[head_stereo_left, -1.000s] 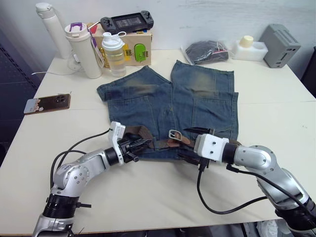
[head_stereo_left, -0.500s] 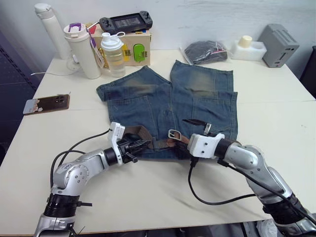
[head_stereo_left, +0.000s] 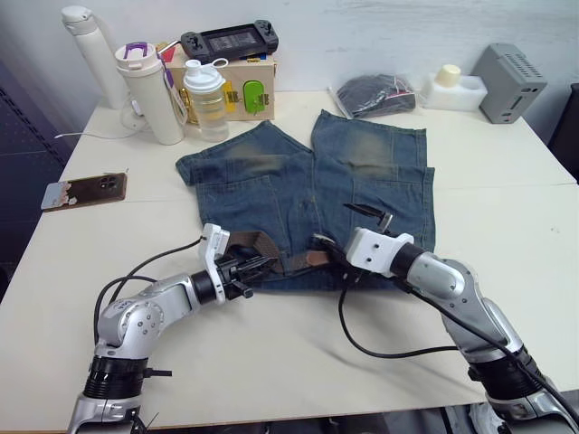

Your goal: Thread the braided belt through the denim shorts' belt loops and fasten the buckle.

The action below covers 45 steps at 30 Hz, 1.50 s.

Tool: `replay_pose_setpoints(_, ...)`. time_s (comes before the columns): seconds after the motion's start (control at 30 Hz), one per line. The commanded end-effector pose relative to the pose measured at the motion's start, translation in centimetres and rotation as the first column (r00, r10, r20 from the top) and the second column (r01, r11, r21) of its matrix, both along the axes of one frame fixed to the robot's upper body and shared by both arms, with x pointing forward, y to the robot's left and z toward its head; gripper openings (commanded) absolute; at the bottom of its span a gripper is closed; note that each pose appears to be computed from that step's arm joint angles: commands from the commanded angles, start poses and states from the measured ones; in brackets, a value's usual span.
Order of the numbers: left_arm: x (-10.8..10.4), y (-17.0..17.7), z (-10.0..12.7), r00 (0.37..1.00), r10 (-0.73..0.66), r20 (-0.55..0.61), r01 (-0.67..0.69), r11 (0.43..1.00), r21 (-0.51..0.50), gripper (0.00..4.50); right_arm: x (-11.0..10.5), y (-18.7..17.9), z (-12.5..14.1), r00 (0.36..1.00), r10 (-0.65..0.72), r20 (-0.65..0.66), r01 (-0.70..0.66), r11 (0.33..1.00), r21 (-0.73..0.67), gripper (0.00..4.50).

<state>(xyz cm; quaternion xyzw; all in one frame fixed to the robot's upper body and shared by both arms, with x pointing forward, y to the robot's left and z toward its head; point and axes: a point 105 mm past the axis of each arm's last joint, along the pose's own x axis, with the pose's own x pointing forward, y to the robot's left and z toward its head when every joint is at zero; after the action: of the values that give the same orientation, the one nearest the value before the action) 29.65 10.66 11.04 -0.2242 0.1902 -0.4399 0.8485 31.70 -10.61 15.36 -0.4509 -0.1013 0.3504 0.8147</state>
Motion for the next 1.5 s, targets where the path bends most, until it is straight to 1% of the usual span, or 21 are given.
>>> replay_pose_setpoints(0.03,-0.4,-0.1,0.2,1.0,-0.022,0.001,0.022,1.0,-0.011,0.0,-1.2,-0.5,0.9,0.999,0.049,0.019,-0.048,0.999,-0.013,4.32)
replay_pose_setpoints(0.1,-0.4,-0.2,0.2,1.0,-0.023,0.0,0.023,1.0,-0.008,0.0,-1.6,-0.5,0.7,0.997,0.074,0.029,-0.073,0.996,-0.049,4.32)
replay_pose_setpoints(0.17,-0.4,-0.3,0.2,1.0,-0.028,0.005,0.028,1.0,-0.003,0.0,-1.7,-0.6,0.4,0.994,0.091,0.052,-0.085,0.99,-0.115,4.32)
replay_pose_setpoints(0.23,-0.3,-0.4,0.2,0.999,-0.031,0.009,0.031,1.0,0.002,0.0,-1.4,-1.0,-0.1,0.991,0.098,0.09,-0.08,0.978,-0.191,4.32)
replay_pose_setpoints(0.3,-0.3,-0.4,0.2,0.999,-0.031,0.01,0.031,1.0,0.002,0.0,-1.2,-1.0,-0.3,0.988,0.103,0.116,-0.074,0.97,-0.233,4.32)
replay_pose_setpoints(0.5,-0.3,-0.3,0.2,1.0,-0.028,0.011,0.028,1.0,0.004,0.0,-1.0,0.2,-0.4,0.979,0.131,0.154,-0.09,0.964,-0.248,4.32)
replay_pose_setpoints(0.7,-0.2,-0.3,0.3,1.0,-0.023,0.011,0.023,1.0,0.004,0.0,-1.2,2.0,-0.6,0.964,0.192,0.185,-0.133,0.947,-0.292,4.32)
replay_pose_setpoints(0.83,-0.1,-0.3,0.3,1.0,-0.019,0.01,0.019,1.0,0.0,0.0,-1.2,3.3,0.0,0.95,0.226,0.217,-0.159,0.944,-0.289,4.32)
replay_pose_setpoints(0.97,-0.2,-0.3,0.2,1.0,-0.015,0.006,0.015,1.0,-0.003,0.0,-1.7,4.3,1.1,0.925,0.269,0.267,-0.19,0.938,-0.289,4.32)
replay_pose_setpoints(1.1,-0.2,-0.3,0.1,1.0,-0.01,0.002,0.01,1.0,-0.007,0.0,-2.1,4.6,0.8,0.903,0.324,0.282,-0.215,0.91,-0.355,4.32)
replay_pose_setpoints(1.23,-0.1,-0.3,0.1,1.0,-0.005,0.0,0.005,1.0,-0.014,0.0,-2.7,5.3,-0.4,0.877,0.399,0.267,-0.264,0.865,-0.426,4.32)
replay_pose_setpoints(1.33,-0.1,-0.3,0.1,1.0,-0.002,-0.002,0.002,1.0,-0.018,0.0,-2.6,5.4,-1.0,0.872,0.416,0.257,-0.274,0.851,-0.449,4.32)
replay_pose_setpoints(1.5,-0.1,-0.3,0.1,1.0,0.002,-0.003,-0.002,1.0,-0.02,0.0,-2.5,5.6,-1.3,0.869,0.425,0.252,-0.284,0.847,-0.448,4.32)
